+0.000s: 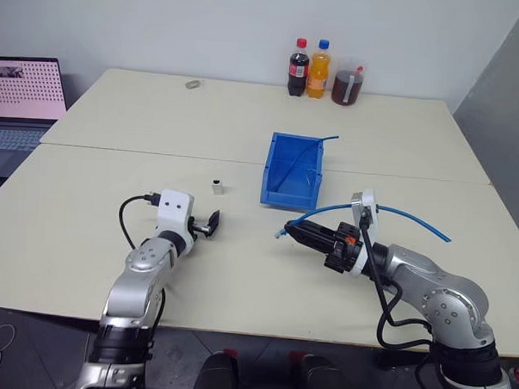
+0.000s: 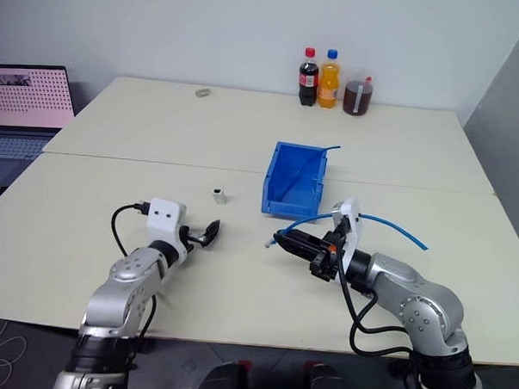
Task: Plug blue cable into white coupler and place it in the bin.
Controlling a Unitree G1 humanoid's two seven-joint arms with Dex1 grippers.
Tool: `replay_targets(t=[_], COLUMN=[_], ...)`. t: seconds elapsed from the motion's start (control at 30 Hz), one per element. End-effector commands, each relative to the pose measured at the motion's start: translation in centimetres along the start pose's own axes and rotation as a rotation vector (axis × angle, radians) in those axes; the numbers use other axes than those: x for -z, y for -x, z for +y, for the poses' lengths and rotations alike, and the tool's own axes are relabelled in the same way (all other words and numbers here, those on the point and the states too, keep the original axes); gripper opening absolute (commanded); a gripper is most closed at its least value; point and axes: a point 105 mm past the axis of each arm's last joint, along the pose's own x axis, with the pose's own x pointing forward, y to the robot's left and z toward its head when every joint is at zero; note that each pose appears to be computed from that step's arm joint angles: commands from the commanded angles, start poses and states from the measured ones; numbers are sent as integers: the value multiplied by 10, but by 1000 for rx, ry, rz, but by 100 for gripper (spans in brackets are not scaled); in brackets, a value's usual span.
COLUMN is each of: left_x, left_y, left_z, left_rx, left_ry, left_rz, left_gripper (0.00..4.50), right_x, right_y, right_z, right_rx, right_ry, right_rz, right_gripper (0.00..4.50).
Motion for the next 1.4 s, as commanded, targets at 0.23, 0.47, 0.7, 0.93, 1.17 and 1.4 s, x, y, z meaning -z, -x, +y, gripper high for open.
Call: replay_targets(t=[0.23, 0.47, 0.7, 0.93, 1.17, 1.4], left_x=[-25, -32, -32, -34, -31, -31], left_y=[-36, -50, -53, -55, -55, -44], left_z=[-11, -17, -17, -17, -16, -27], left_rx=[58, 64, 54, 47, 40, 139], left_ry=[-5, 4, 13, 14, 8, -25], left_rz=[-7, -12, -10, -15, -14, -31], left_gripper=[450, 450, 349, 191, 80, 80], right_x=[-8, -8, -7, -6, -5, -4], right_y=[0, 0, 2, 1, 0, 2], right_z=[4, 4, 3, 3, 3, 2], right_rx=[2, 10, 17, 16, 20, 29], right_ry=[35, 39, 40, 42, 48, 61], right_rz=[-41, -43, -40, -36, -31, -25], right_gripper=[9, 9, 9, 9, 9, 9])
